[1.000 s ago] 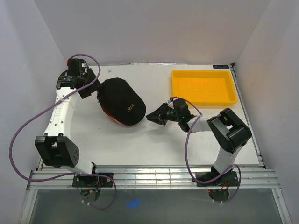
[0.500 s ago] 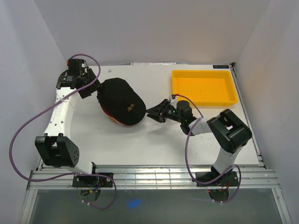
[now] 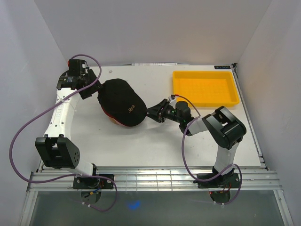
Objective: Stack the hats
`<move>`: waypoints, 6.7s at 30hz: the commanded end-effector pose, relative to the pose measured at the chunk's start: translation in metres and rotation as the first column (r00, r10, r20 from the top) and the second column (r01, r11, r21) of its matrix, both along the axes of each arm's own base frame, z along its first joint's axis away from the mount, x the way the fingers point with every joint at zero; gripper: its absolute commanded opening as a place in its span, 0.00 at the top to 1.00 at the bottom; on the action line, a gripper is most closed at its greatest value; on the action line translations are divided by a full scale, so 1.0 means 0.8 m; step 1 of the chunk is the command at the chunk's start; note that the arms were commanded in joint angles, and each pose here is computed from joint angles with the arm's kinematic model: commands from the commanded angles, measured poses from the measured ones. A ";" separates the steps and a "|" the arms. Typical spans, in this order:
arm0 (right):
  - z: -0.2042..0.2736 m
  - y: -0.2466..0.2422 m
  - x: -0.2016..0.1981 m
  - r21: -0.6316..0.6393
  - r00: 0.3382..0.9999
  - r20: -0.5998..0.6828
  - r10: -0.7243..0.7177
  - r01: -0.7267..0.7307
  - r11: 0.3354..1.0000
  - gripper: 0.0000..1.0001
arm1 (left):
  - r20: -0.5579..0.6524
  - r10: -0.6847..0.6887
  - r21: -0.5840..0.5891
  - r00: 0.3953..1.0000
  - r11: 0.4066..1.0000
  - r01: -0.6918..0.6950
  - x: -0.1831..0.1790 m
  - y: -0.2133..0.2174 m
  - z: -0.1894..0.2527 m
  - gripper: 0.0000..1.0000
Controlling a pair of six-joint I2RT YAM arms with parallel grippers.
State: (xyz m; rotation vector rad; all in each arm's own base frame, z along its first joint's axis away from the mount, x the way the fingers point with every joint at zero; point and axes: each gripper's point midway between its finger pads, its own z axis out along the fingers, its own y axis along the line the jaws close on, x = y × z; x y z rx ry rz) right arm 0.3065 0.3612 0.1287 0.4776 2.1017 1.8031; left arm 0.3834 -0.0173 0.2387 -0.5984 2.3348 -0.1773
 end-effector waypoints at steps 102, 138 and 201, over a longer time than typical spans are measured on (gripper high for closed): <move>-0.093 -0.007 0.005 -0.103 0.990 -0.114 -0.078 0.066 0.993 0.92 | 0.103 0.036 0.097 0.994 0.994 -0.046 0.012 0.023 0.044 0.09; -0.134 -0.017 0.004 -0.356 0.983 -0.169 -0.067 0.002 0.935 0.86 | 0.207 -0.003 0.042 0.978 0.999 -0.006 0.011 0.008 0.096 0.08; 0.043 -0.013 0.046 -0.438 0.977 0.206 0.046 0.051 0.898 0.42 | 0.054 0.046 0.099 0.998 0.994 -0.051 -0.028 0.025 0.003 0.29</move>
